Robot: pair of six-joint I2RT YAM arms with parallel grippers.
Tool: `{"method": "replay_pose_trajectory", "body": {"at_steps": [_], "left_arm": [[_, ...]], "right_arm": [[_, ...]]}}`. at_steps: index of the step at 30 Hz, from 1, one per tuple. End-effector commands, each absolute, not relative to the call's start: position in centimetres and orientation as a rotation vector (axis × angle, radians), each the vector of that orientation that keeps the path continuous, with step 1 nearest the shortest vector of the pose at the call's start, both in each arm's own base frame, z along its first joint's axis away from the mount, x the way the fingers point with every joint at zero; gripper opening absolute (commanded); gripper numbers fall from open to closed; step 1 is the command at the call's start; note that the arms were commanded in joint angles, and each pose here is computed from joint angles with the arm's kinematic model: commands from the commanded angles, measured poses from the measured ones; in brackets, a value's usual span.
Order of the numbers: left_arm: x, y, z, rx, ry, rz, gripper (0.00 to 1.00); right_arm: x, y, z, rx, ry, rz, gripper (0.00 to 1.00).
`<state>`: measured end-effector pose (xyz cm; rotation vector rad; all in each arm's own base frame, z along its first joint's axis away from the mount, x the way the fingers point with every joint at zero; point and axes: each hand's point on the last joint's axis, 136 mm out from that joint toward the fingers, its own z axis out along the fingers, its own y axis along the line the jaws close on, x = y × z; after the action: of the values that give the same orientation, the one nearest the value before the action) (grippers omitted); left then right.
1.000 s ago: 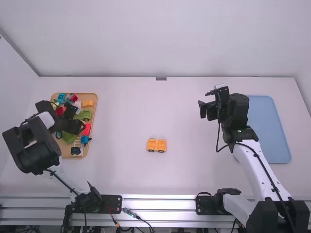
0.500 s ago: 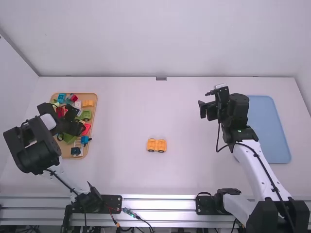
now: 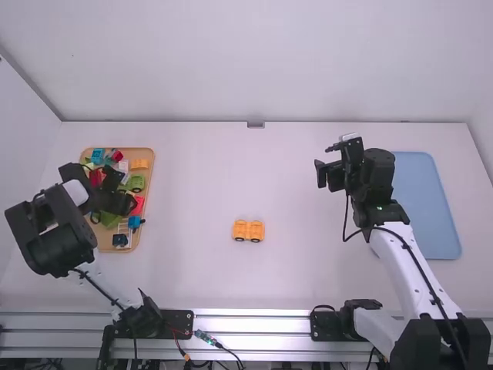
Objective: Assemble lego blocks to make yellow taxi
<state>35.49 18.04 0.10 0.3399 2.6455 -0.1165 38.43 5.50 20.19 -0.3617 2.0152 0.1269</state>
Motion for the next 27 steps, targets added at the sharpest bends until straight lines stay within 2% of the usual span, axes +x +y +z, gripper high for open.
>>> {"method": "replay_pose_trajectory", "body": {"at_steps": [1,11,16,27], "left_arm": [[36.3,18.5,0.7,0.329,2.637,-0.125,0.78],[36.3,18.2,1.6,0.385,2.641,-0.153,0.76],[35.5,18.3,0.4,0.429,2.662,-0.113,0.70],[35.5,18.8,-0.7,0.355,2.657,-0.060,0.72]], "right_arm": [[38.7,5.5,21.8,-0.357,1.979,0.126,0.99],[38.7,5.5,21.8,-0.357,1.980,0.126,0.99],[38.7,5.7,21.8,-0.359,1.979,0.129,0.99],[38.5,6.5,21.8,-0.406,1.971,0.123,0.99]]}}
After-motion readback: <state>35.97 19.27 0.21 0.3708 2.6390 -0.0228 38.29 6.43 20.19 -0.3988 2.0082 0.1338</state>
